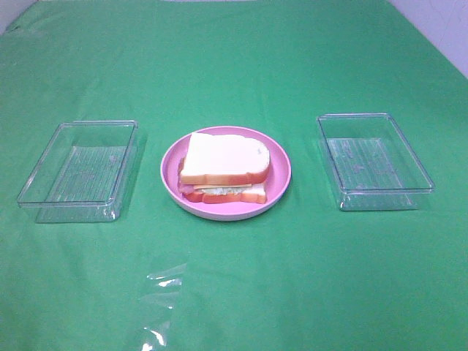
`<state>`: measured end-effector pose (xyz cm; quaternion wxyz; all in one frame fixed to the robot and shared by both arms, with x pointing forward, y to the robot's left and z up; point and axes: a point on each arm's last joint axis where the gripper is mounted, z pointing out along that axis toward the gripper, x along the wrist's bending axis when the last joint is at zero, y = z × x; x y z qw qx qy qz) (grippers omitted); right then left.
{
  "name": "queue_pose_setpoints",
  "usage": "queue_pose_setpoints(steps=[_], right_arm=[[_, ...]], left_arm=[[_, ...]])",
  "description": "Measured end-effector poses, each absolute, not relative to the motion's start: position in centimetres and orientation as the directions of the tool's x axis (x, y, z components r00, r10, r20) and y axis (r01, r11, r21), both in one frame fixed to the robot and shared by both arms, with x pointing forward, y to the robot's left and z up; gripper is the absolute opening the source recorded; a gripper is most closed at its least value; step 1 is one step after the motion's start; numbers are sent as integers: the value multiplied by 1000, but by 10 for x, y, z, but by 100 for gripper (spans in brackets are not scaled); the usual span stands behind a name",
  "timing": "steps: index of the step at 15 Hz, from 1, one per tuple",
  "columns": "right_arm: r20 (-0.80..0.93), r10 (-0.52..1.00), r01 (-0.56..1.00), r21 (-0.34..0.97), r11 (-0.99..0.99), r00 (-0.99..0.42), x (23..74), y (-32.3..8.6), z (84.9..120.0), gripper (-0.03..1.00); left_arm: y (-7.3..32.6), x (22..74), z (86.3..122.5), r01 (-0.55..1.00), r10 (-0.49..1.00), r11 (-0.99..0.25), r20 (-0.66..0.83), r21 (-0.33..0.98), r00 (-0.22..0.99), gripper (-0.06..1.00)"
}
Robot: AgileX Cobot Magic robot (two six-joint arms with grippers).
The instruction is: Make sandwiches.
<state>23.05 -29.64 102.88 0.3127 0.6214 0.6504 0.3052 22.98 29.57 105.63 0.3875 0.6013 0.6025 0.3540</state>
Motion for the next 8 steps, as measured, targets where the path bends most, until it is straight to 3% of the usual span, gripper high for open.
queue_pose_setpoints(steps=[8], right_arm=[[-25,999,618,786,38,-30,231,-296,1029,84]], left_arm=[[296,230,1056,450,999,26,-41,892,23,99]])
